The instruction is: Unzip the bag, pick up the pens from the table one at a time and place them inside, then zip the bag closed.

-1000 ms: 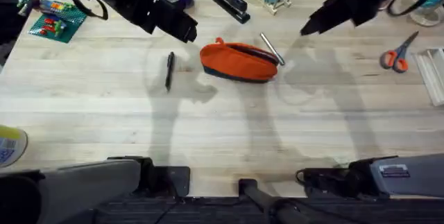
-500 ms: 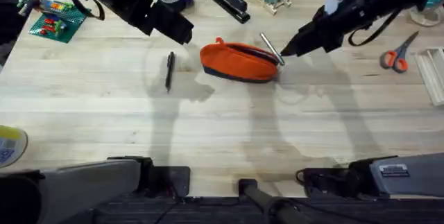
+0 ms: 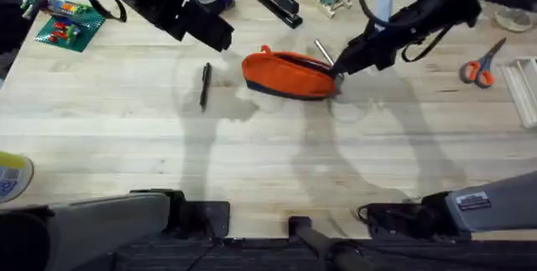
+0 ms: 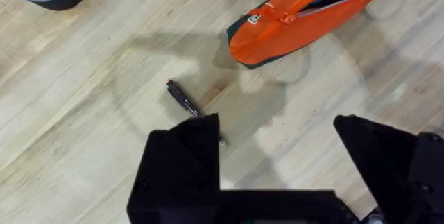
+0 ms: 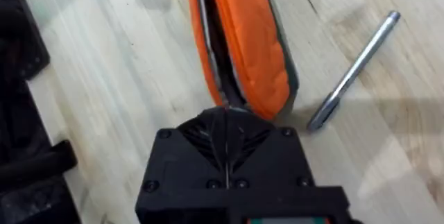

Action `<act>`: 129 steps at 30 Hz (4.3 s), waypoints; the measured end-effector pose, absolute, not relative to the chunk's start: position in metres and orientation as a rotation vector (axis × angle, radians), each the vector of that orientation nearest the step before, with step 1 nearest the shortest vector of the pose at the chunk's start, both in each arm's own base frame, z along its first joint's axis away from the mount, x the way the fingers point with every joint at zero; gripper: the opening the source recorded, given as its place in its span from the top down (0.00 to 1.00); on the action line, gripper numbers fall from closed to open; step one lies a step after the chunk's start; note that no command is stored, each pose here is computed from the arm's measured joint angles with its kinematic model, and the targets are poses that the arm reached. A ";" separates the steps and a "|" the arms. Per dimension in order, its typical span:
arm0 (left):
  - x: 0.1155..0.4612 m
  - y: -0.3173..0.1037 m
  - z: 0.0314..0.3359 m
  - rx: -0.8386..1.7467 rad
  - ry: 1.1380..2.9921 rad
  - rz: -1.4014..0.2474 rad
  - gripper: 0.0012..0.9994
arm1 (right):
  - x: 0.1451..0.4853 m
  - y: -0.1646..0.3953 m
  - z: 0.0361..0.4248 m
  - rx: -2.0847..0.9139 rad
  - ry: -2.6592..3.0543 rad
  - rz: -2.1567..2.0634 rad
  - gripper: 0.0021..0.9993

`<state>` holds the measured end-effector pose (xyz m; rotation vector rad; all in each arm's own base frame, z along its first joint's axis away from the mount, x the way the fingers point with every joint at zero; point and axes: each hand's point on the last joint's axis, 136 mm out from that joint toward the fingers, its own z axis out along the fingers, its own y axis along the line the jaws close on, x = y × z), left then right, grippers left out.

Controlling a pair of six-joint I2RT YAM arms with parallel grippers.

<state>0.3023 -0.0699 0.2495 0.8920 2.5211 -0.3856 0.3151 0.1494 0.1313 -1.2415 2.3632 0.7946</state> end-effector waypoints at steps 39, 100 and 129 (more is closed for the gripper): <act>0.302 -0.070 0.249 0.892 2.521 -0.385 0.00 | 0.320 0.186 0.092 -1.394 2.315 0.832 0.74; 0.302 -0.069 0.249 0.891 2.523 -0.382 0.00 | 0.350 0.121 0.243 -0.953 2.518 0.197 0.00; 0.303 -0.025 0.230 0.264 2.797 -0.148 0.00 | 0.342 0.102 0.251 -0.912 2.585 0.075 0.00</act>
